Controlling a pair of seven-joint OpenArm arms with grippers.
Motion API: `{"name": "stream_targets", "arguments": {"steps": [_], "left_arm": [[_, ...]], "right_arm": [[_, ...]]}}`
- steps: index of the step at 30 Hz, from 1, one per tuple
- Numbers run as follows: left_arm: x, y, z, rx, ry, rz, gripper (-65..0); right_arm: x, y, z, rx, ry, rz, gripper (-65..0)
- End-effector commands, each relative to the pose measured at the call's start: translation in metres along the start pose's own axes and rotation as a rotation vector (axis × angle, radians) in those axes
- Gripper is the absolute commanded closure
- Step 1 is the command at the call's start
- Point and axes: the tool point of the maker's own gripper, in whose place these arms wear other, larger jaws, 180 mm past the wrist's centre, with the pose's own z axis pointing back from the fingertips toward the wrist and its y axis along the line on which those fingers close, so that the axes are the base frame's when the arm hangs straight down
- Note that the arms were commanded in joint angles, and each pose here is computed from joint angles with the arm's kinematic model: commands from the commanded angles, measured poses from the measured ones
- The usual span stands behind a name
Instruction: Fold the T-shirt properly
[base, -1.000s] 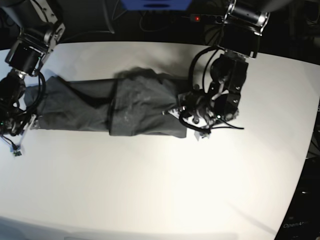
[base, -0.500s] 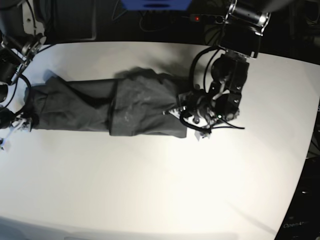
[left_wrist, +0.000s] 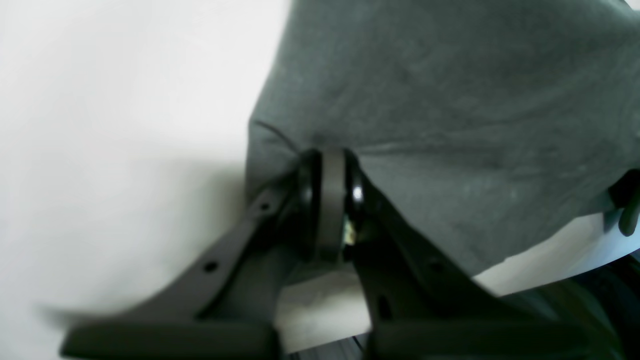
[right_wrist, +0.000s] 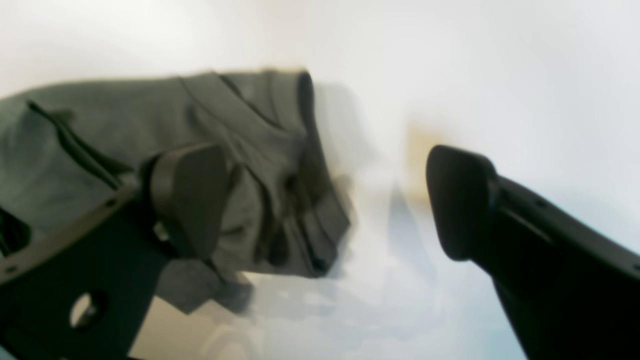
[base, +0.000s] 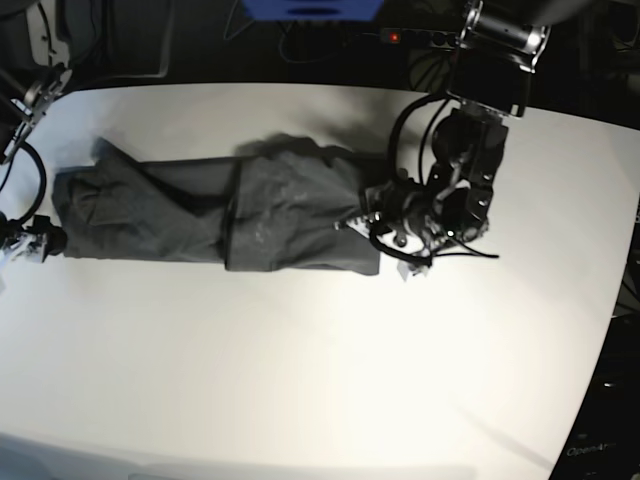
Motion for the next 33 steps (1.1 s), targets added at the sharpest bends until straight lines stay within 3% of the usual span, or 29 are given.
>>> {"name": "stream_targets", "arguments": {"steps": [1, 14, 25, 28, 33], "left_arm": [[-0.009, 0.065, -0.007, 0.243, -0.009, 0.006, -3.2], [-0.009, 0.064, -0.007, 0.241, -0.01, 0.006, -3.2], [-0.008, 0.063, -0.007, 0.238, -0.013, 0.004, -3.2], [-0.008, 0.062, -0.006, 0.238, -0.015, 0.004, -3.2], [-0.008, 0.062, -0.006, 0.238, -0.015, 0.004, -3.2]], "right_arm": [[0.015, -0.007, 0.013, -0.01, -0.053, 0.001, -62.1], [-0.025, 0.011, -0.011, 0.06, -0.004, -0.049, -61.8], [-0.034, 0.038, -0.03, 0.122, 0.016, -0.06, -60.6], [-0.035, 0.044, -0.033, 0.136, 0.016, -0.064, -53.5], [-0.036, 0.046, -0.035, 0.141, 0.019, -0.064, -35.4]]}}
